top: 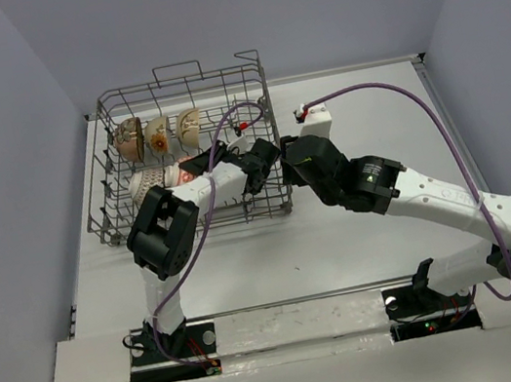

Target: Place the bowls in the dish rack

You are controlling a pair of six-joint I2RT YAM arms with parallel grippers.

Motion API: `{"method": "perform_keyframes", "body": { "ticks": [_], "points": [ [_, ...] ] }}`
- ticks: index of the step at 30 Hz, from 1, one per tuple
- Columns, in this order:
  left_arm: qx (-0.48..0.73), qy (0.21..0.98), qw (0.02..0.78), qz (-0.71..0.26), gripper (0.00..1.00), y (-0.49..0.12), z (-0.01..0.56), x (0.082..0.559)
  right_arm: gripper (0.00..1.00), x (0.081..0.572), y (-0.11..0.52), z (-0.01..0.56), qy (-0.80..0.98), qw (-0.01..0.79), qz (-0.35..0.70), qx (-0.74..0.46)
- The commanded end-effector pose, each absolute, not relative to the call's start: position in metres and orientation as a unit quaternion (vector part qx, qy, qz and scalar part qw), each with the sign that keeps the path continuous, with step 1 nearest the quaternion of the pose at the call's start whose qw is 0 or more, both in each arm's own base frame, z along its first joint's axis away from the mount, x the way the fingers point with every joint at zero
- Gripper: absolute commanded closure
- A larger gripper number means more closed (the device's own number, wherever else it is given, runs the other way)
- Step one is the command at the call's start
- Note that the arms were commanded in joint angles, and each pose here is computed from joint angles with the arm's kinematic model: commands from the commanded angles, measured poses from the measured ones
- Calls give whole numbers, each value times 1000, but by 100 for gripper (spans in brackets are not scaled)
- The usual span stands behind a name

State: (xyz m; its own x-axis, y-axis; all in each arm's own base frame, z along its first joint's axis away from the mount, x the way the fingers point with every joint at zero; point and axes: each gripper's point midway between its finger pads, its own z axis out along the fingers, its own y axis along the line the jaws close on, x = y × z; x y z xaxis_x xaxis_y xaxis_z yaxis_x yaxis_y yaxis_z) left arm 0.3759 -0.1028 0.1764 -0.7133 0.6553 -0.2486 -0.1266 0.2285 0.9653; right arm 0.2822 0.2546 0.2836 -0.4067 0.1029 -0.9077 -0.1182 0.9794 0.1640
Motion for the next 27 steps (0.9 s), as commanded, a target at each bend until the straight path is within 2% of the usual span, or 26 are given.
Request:
{"method": "perform_keyframes", "body": {
  "ticks": [1,14,23,27],
  "points": [
    [198,725,350,558,68,-127,165,373,45,283,254,292,822,560,105,7],
    [190,778,351,484,64,-134,157,377,46,283,256,292,822,559,108,6],
    [169,823,353,412,54,-138,151,379,45,285,260,291,824,556,107,2],
    [158,836,353,390,52,-136,152,380,45,285,262,290,825,555,107,0]
  ]
}}
